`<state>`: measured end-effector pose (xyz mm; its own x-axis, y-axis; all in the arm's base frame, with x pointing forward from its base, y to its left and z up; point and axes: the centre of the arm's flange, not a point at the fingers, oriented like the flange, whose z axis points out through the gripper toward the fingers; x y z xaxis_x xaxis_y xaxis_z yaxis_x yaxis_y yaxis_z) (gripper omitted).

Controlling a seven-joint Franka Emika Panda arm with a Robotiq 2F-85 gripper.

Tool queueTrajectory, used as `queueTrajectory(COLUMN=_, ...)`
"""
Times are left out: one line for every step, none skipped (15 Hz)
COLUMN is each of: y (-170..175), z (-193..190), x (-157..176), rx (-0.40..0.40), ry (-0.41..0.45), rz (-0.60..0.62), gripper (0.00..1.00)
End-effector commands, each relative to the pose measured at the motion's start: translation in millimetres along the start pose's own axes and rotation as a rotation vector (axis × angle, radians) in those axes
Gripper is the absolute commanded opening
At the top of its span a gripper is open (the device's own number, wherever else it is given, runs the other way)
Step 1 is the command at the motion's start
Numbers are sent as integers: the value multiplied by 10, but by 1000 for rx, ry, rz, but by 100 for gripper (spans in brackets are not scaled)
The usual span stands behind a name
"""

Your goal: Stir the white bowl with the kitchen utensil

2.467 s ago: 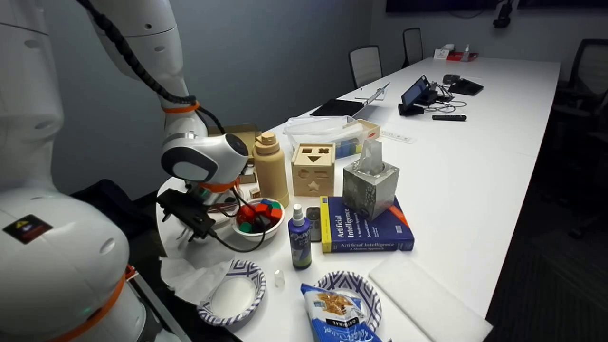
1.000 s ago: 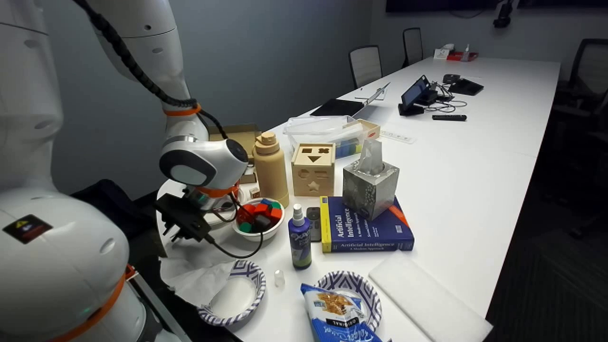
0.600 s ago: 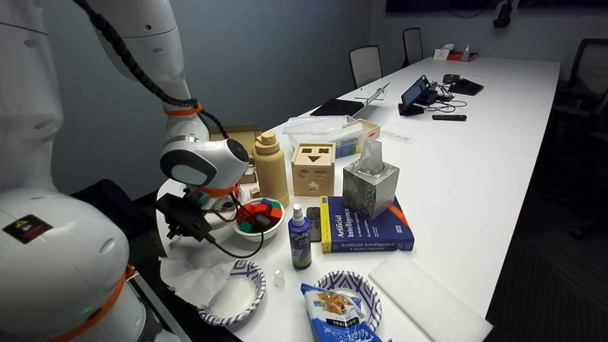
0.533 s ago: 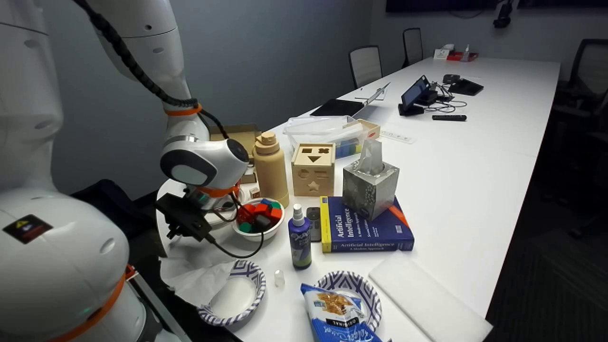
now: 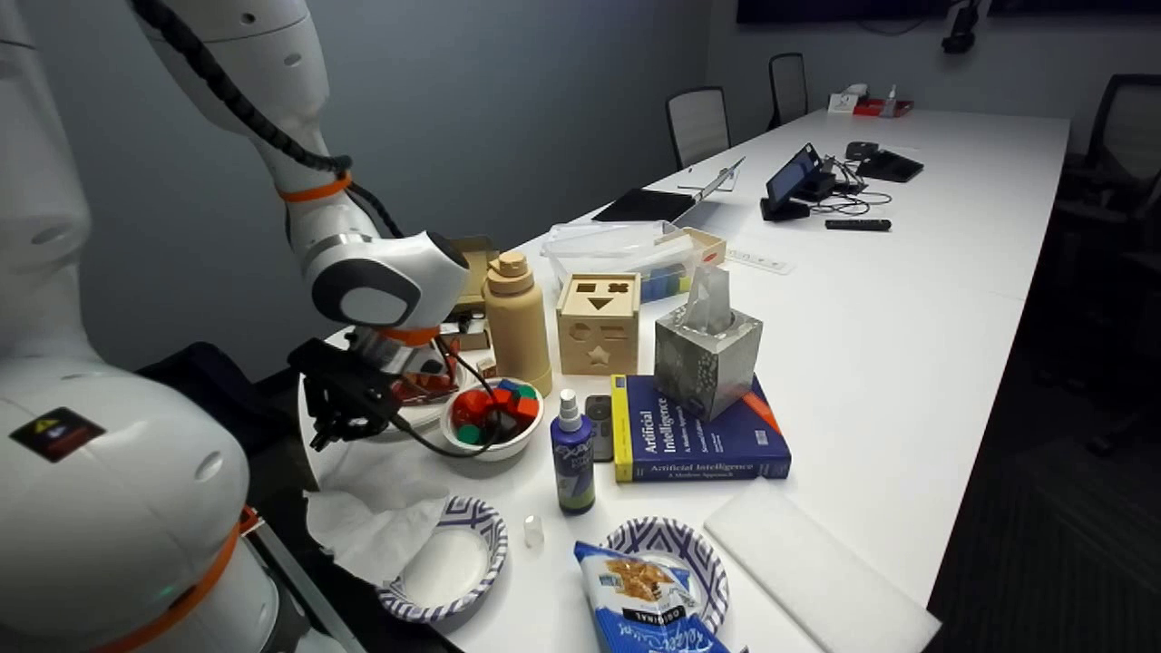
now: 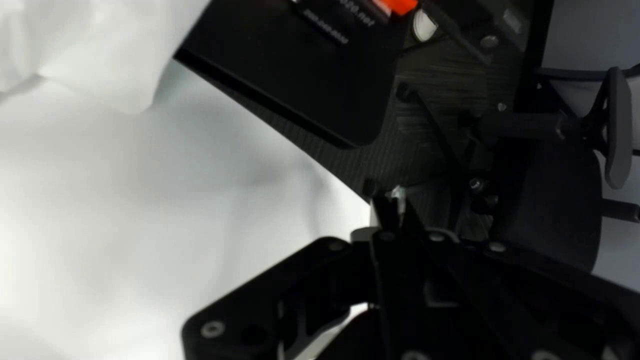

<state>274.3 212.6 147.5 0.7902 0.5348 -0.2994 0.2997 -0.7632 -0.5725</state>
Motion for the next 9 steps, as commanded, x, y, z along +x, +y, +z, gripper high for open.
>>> queueTrajectory(y=-512, z=-598, x=-136, rx=-111, ry=-81, rz=60, gripper=1)
queueTrajectory(y=-587, z=-708, x=-157, rx=-143, ry=-94, rz=82, gripper=1)
queueTrajectory(y=-652, z=-829, x=-181, rx=-176, ry=-107, rz=105, gripper=1)
queueTrajectory(y=-709, z=-945, x=-202, rx=-212, ry=-119, rz=125, gripper=1)
queueTrajectory(y=-777, z=-1094, x=-225, rx=-244, ry=-133, rz=146, gripper=1)
queueTrajectory(y=-856, z=-1240, x=-234, rx=-277, ry=-149, rz=174, gripper=1)
queueTrajectory(y=-917, z=-1393, x=-236, rx=-312, ry=-164, rz=224, gripper=1)
queueTrajectory(y=-961, z=-1530, x=-241, rx=-357, ry=-172, rz=280, gripper=1)
queueTrajectory(y=-967, z=-1643, x=-220, rx=-386, ry=-189, rz=329, gripper=1)
